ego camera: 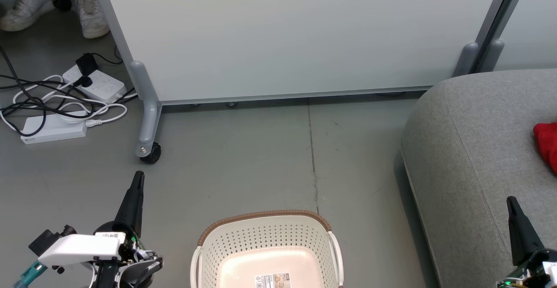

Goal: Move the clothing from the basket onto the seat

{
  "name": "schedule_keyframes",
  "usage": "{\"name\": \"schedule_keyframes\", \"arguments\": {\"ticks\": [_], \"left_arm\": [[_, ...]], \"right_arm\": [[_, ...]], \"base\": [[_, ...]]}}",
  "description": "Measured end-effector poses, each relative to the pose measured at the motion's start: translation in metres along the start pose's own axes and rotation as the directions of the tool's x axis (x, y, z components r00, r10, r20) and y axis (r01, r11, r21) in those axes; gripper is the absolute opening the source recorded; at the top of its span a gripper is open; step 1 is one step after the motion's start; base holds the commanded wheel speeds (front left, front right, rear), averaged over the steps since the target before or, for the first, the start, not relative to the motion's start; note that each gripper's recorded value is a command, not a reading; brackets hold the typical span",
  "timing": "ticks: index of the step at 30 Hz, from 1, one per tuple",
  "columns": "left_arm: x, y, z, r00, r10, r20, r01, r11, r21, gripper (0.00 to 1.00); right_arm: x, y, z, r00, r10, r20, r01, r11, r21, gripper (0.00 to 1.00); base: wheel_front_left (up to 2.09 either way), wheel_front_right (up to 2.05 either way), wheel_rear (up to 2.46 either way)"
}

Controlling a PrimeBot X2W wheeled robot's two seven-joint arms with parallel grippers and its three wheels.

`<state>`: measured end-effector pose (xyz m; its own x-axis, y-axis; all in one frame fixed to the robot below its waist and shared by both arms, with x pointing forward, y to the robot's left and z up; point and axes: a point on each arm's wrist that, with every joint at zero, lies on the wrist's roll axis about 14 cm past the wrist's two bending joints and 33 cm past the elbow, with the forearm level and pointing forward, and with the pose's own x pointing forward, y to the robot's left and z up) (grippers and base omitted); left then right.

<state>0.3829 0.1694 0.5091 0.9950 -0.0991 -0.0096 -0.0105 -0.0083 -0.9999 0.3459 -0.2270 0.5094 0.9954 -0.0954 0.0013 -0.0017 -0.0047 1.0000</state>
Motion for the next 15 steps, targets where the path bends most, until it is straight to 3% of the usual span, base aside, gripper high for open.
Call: {"name": "schedule_keyframes", "arguments": {"ticks": [15], "left_arm": [[0.0, 0.0, -0.0001, 1.0, 0.0, -0.002, 0.0, 1.0, 0.0, 0.0]], "right_arm": [[0.0, 0.0001, 0.0, 1.0, -0.001, 0.001, 0.001, 1.0, 0.0, 0.0]], "base": [[0.0, 0.0, 0.0]]}}
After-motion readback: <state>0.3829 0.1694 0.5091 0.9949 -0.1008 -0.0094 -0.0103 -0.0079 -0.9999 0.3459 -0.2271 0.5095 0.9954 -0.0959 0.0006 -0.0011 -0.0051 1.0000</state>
